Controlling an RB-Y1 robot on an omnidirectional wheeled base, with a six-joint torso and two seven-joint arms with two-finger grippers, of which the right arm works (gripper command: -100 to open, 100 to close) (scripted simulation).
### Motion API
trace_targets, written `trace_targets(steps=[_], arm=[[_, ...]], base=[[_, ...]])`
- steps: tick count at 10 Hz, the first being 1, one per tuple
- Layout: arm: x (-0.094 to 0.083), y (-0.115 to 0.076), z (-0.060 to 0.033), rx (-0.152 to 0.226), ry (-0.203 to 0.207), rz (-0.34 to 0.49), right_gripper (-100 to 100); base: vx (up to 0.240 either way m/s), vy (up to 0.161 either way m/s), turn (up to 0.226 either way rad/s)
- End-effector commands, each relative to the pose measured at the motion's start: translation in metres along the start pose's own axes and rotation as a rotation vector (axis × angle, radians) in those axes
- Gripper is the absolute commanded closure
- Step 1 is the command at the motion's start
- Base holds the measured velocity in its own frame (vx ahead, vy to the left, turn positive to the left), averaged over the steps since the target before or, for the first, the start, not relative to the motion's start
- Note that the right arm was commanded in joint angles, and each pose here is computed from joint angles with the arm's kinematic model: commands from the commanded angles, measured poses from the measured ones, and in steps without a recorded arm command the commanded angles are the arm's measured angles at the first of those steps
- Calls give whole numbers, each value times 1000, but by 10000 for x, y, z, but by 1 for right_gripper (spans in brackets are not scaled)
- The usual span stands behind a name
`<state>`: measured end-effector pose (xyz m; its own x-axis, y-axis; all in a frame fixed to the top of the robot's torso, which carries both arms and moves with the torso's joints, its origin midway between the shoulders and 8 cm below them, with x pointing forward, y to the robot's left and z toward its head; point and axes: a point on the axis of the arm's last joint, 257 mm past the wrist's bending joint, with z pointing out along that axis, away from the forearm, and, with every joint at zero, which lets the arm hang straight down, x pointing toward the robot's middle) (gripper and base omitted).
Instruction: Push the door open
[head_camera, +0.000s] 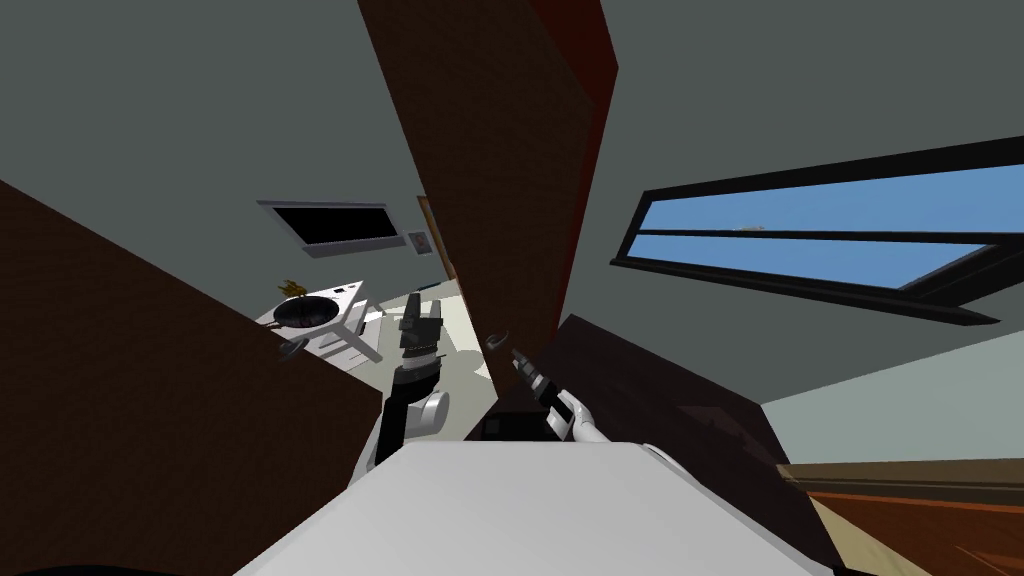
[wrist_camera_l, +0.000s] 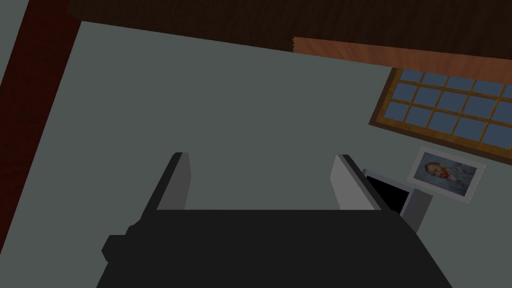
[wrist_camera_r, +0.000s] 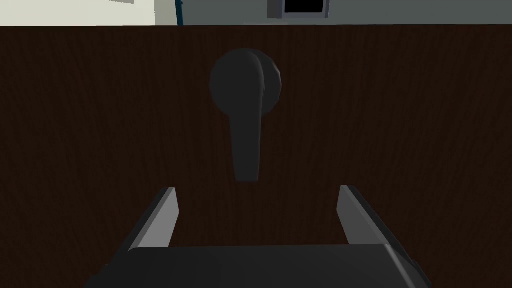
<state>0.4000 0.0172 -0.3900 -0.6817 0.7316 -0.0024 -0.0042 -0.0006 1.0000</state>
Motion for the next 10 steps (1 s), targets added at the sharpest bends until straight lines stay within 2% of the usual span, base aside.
trace_targets(steps=[1,7,8,10], arm=[[-6,-11,3,2,-5,0,-100],[20,-17,36,1,-19,9,-100],[20,-17,36,1,-19,9,100],[20,-17,36,1,-19,9,100]], base=[[130,148,25],[134,104,29],[-8,-6,-4],[-12,-18,12]])
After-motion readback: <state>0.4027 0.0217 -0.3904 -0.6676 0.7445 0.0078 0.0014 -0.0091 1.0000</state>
